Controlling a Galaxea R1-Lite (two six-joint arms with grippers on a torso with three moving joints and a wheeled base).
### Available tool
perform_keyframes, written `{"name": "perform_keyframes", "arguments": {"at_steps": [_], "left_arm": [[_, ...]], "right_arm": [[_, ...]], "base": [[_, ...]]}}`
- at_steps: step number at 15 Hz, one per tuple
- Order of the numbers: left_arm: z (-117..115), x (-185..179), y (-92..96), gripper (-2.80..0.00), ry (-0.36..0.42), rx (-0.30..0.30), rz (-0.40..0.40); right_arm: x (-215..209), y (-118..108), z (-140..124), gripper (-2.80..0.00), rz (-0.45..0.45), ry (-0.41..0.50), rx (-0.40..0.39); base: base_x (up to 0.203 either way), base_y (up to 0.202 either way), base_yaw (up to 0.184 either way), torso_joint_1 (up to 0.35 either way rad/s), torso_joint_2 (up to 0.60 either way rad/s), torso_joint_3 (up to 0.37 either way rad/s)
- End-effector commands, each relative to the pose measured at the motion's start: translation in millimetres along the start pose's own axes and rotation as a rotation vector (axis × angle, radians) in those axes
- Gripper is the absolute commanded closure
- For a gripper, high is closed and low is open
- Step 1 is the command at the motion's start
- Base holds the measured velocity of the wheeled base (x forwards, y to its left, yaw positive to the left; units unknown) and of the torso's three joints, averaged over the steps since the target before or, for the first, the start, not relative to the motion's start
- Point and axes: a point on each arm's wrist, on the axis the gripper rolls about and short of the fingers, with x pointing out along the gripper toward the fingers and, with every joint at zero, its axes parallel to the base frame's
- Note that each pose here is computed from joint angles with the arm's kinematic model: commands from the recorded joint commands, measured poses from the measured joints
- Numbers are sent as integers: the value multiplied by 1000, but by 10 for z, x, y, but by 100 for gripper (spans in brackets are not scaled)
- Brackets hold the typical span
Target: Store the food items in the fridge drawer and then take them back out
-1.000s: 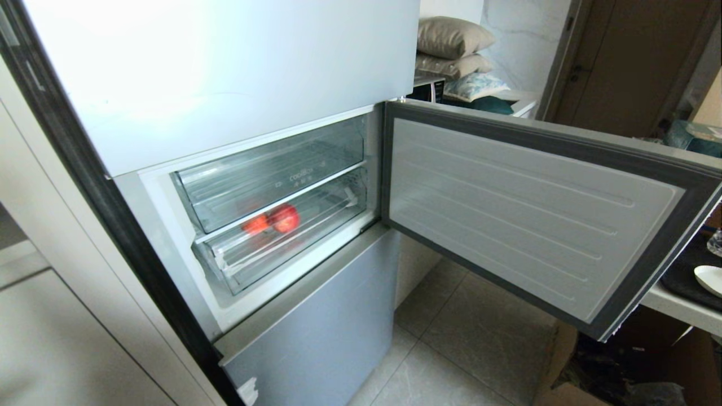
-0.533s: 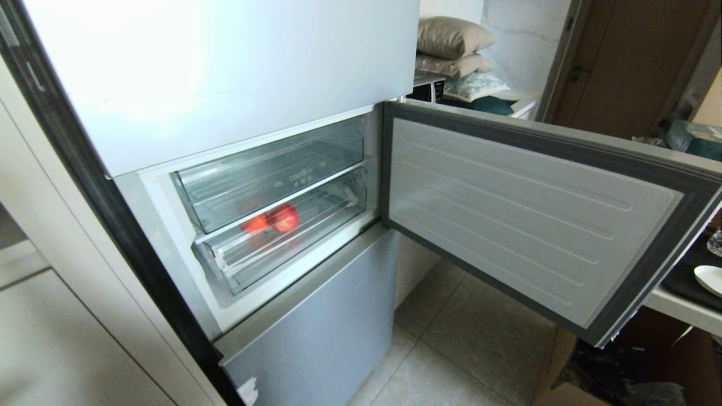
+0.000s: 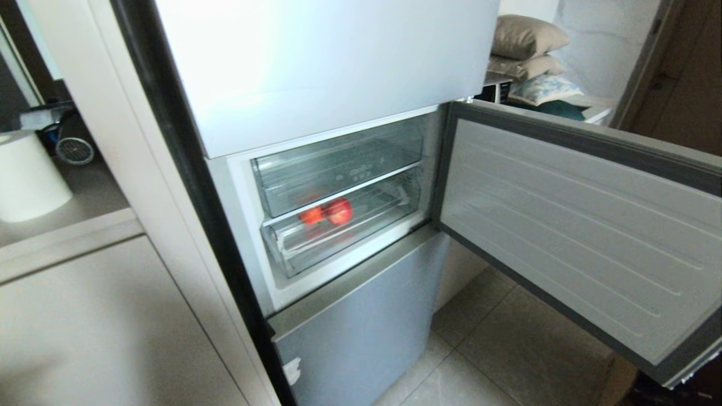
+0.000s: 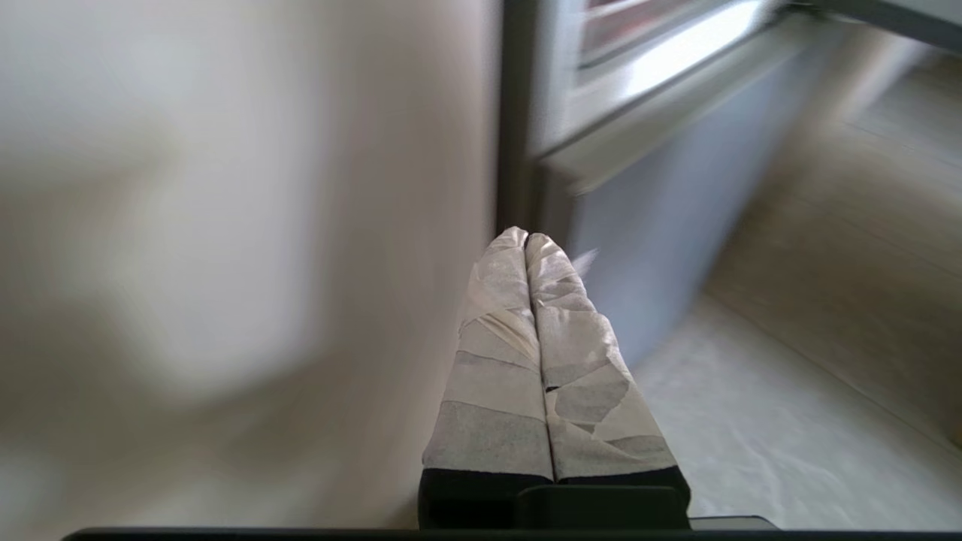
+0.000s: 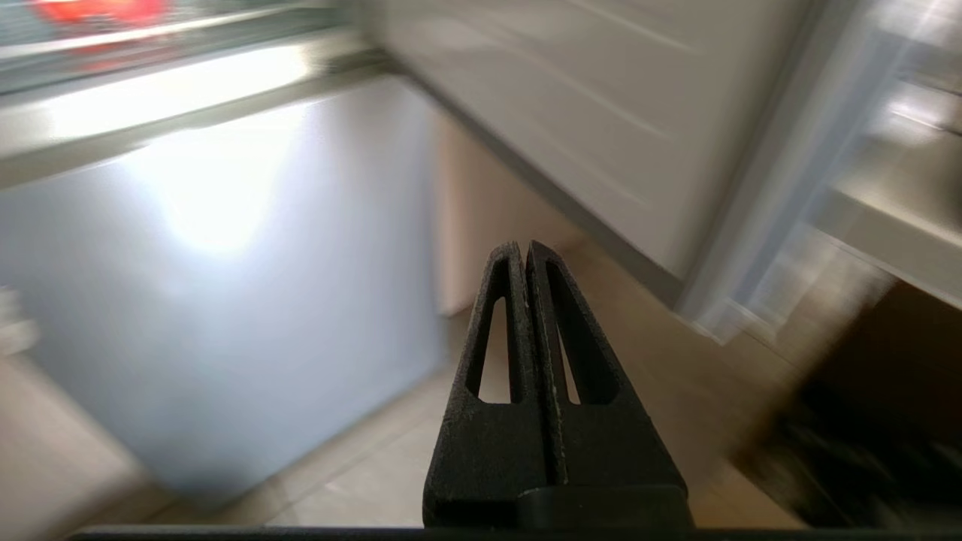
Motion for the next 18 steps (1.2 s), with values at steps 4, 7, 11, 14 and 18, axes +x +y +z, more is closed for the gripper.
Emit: {"name": "perform_keyframes", "arguments": {"at_steps": [4,7,11,14,18], "left_arm": [[-2,0,0,0,2,0,1],[-2,0,0,0,2,0,1],[-2,0,0,0,2,0,1],[-1,0,0,0,0,0,1],[-2,0,0,0,2,0,1]], "right_arm": [[1,0,0,0,0,1,0],[1,0,0,0,0,1,0],[1,0,0,0,0,1,0],[1,0,0,0,0,1,2],[1,0,0,0,0,1,2]], "base": [[3,-8,173,1,3,4],[0,-9,174,3,5,3],[1,-6,178,2,4,3],[2,-9,178,0,-2,3],[0,-7,176,3,3,4]]}}
